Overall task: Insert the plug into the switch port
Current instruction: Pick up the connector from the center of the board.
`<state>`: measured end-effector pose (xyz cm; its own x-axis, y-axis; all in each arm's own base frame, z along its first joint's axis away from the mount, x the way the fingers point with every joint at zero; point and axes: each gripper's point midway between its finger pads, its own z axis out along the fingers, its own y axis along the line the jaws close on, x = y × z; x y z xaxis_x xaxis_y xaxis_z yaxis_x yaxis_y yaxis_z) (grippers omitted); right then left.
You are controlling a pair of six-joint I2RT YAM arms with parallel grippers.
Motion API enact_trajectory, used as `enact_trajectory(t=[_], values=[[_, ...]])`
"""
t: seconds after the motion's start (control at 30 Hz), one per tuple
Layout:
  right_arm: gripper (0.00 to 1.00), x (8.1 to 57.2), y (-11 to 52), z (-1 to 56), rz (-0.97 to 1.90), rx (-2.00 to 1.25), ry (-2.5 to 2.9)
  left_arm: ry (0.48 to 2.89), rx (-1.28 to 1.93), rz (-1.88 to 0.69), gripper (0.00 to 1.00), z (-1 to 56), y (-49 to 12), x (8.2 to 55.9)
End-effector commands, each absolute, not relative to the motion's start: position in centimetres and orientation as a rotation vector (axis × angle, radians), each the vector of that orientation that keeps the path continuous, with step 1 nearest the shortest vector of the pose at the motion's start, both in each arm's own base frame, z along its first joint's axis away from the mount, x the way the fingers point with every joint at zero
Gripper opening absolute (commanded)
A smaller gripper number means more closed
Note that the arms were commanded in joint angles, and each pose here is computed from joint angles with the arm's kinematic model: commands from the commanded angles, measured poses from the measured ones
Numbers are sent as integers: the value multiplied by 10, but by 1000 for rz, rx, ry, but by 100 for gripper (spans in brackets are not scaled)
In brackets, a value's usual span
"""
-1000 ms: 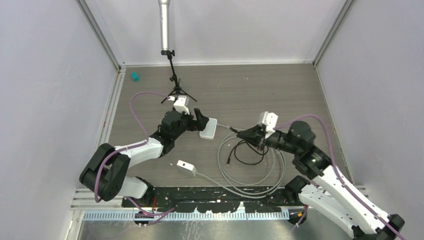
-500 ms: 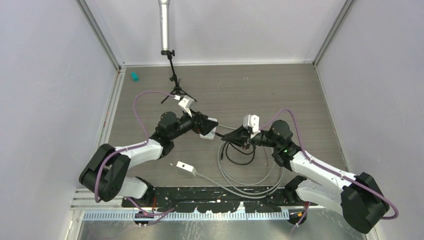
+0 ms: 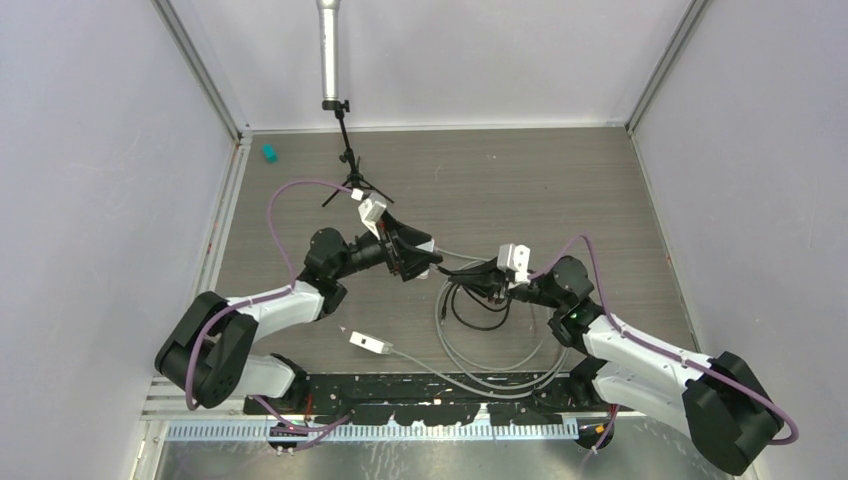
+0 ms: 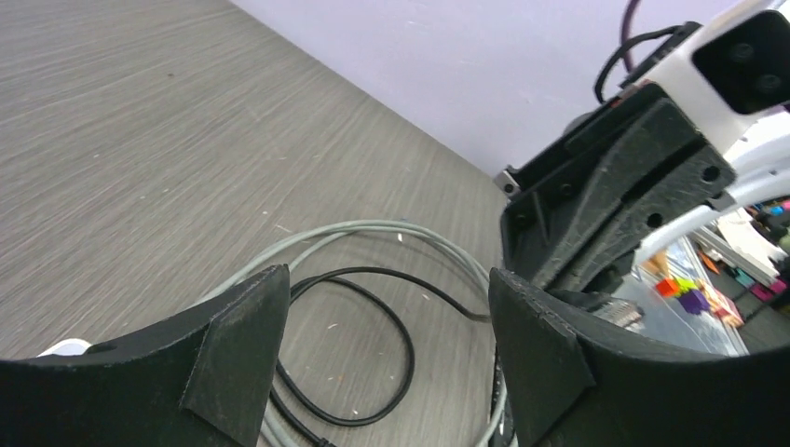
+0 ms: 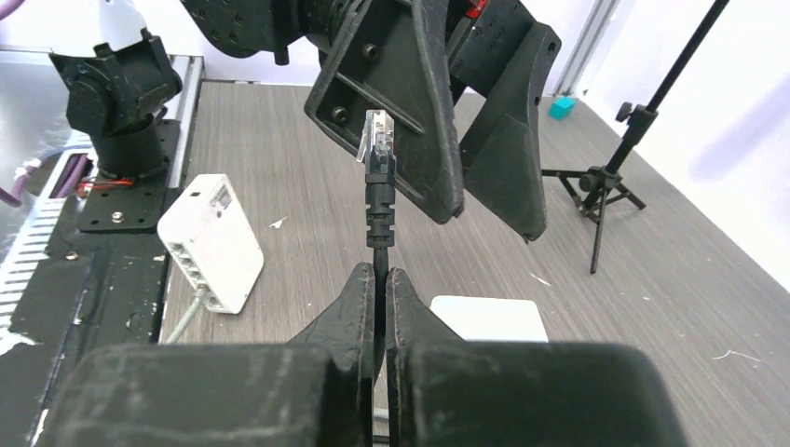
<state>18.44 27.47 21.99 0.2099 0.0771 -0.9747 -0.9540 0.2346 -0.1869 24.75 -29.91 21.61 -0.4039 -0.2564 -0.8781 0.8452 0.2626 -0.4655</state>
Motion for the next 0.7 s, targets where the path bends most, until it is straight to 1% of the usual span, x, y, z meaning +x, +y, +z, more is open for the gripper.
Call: enact_trajectory(t=[0.0, 0.17, 0.37, 0.67], values=[[1, 186, 271, 247, 819, -1020, 946, 1353, 709, -1420, 79, 248, -305, 224], [1, 173, 278, 233, 700, -1148, 855, 1349, 768, -1446, 78, 243, -314, 218], [1, 176, 274, 226, 533, -1173, 824, 1340, 807, -1455, 76, 240, -319, 213], [1, 180, 277, 218, 409, -1198, 841, 1326, 841, -1461, 72, 240, -322, 208]])
